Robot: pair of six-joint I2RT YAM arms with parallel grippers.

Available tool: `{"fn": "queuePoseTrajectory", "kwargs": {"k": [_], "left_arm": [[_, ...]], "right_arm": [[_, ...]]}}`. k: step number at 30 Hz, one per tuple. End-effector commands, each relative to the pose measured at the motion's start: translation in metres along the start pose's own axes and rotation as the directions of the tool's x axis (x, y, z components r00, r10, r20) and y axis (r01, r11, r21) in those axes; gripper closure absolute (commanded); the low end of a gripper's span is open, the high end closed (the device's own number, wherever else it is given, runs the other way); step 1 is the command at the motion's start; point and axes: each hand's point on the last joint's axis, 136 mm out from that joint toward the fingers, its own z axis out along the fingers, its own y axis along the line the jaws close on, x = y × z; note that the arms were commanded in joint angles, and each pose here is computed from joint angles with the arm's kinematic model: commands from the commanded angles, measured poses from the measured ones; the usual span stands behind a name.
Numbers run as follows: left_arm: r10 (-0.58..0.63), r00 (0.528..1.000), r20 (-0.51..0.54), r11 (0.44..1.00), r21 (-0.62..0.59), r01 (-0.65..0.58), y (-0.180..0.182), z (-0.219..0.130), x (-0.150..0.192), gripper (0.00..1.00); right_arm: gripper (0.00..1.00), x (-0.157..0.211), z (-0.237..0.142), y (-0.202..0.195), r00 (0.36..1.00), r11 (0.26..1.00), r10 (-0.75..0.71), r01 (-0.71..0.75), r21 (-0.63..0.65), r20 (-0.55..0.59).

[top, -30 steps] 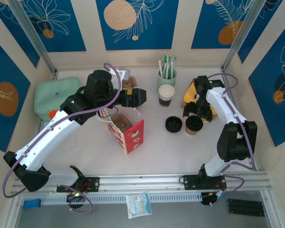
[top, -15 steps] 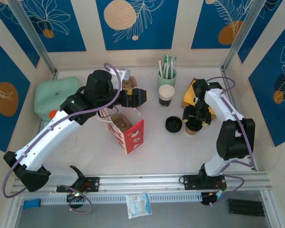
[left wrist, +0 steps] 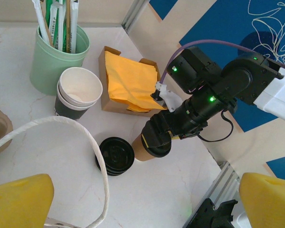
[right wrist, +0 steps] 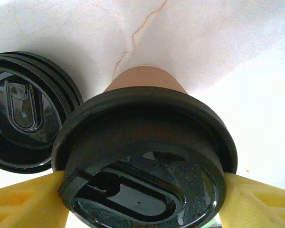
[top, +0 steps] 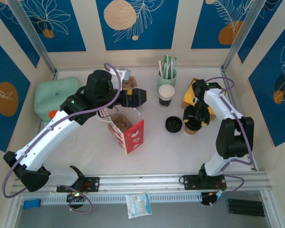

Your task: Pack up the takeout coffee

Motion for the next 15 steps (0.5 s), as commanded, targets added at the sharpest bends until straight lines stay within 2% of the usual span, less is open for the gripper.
{"fn": "queuePoseTrajectory", "kwargs": {"k": [1,6,15], "left_arm": [[0.023,1.000,0.009,0.999,0.041,-0.023,-0.0101,-0.0013,-0.0022,0.01],[0.020,1.000,0.009,0.999,0.046,-0.020,-0.0107,-0.0013,-0.0016,0.01],[0.017,1.000,0.012,0.999,0.047,-0.018,-0.0109,-0.0033,-0.0016,0.01]], "right_arm": [[0.25,0.0039,0.0064,-0.0021,1.000,1.000,-0.011,0.011,0.014,-0.028],[0.23,0.0046,0.0088,-0.0024,0.999,0.999,-0.012,0.013,0.030,-0.032],[0.25,0.0059,0.0148,0.0008,0.999,0.998,-0.027,0.029,0.047,-0.046]]}}
